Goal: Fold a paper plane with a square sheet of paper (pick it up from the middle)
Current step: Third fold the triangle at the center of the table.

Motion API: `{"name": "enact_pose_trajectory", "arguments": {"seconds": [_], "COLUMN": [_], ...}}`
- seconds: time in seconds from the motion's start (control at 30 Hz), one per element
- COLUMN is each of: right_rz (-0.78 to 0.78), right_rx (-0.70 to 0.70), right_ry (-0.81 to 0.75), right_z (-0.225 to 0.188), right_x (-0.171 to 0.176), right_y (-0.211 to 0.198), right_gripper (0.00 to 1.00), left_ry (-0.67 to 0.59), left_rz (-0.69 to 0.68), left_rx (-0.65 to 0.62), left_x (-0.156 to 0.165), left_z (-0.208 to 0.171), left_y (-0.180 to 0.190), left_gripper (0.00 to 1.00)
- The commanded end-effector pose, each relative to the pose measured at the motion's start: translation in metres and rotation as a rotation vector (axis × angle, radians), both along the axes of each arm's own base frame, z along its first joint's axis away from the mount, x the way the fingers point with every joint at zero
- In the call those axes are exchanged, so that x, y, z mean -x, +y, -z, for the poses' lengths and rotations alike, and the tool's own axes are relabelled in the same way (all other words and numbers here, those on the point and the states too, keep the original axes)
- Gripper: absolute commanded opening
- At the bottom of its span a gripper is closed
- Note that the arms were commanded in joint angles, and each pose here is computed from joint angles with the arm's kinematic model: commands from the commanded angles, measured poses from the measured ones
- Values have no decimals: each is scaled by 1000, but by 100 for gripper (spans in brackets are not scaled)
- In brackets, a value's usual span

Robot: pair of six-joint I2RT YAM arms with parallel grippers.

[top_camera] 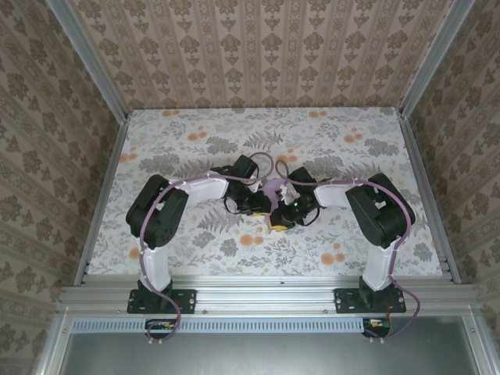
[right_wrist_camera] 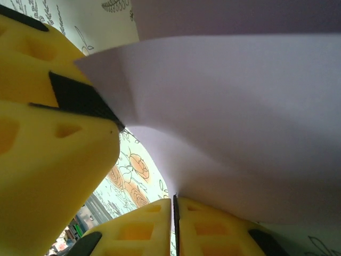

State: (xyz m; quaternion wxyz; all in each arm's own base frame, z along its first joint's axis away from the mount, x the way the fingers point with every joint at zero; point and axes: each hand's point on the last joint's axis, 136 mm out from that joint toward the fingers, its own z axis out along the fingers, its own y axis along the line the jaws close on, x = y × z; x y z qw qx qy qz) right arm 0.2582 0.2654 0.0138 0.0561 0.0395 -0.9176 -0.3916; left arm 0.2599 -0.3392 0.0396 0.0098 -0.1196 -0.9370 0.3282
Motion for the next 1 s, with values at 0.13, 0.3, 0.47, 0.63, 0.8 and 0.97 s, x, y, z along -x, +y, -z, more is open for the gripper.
{"name": "enact_pose_trajectory", "arguments": {"seconds": [0.13,0.3,0.47,0.63,0.8,0.97], "right_rz": [1,1,0,-2,-2,-1], "right_rx": [58,58,52,54,53,55], "right_ry": [42,44,41,44,43,47], "right_z": [28,27,27,27,27,27], "right_x": [11,12,10,12,11,13], "right_y": [-6,-6,-4,-5,-5,-5], "right_gripper": [13,13,13,13,13,12], "left_ry": [5,18,-38,-49,-103,-101], "left_rz": [-13,-24,-29,-18,-31,-40], "left_rx": [44,36,-31,-80,-80,-24], "left_x": [-1,-3,-10,-12,-17,-15], "left_z": [-6,3,-7,-6,-26,-38], "left_y": [-9,-9,6,14,17,9], "left_gripper": [21,19,18,25,27,26]}}
